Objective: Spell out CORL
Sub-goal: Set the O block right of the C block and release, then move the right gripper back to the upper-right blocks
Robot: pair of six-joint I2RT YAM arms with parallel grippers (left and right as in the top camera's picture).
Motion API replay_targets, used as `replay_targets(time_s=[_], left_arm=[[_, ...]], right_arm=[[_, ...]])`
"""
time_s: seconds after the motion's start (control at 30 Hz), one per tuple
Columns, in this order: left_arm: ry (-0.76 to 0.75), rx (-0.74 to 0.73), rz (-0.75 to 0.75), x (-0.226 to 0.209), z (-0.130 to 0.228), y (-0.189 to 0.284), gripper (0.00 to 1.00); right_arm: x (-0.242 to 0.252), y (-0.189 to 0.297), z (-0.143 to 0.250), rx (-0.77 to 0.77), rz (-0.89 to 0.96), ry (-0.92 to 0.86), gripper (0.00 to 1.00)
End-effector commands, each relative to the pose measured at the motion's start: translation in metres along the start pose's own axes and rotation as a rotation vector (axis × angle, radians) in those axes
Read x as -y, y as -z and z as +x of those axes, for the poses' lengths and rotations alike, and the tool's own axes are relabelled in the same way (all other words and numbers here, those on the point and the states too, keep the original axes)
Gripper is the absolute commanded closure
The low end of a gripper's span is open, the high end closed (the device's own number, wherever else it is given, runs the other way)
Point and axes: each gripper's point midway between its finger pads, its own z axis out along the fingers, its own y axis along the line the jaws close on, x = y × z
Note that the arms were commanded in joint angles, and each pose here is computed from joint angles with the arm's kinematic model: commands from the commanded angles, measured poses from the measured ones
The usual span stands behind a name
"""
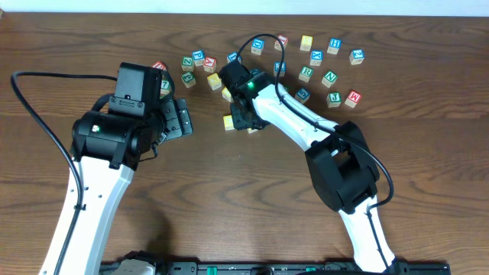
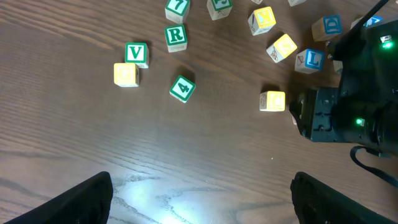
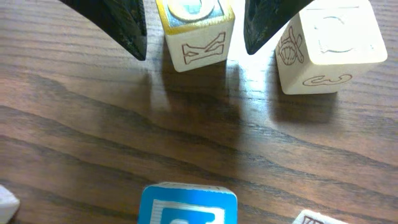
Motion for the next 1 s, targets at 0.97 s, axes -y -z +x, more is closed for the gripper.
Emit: replay_targets(time_s=[0.97], left_arm=[[0.014, 0.013, -0.011, -0.002, -0.005, 0.002, 0.1]], right_arm=[[0.146, 0.074, -0.124, 0.36, 0.044, -0.341, 0.48]])
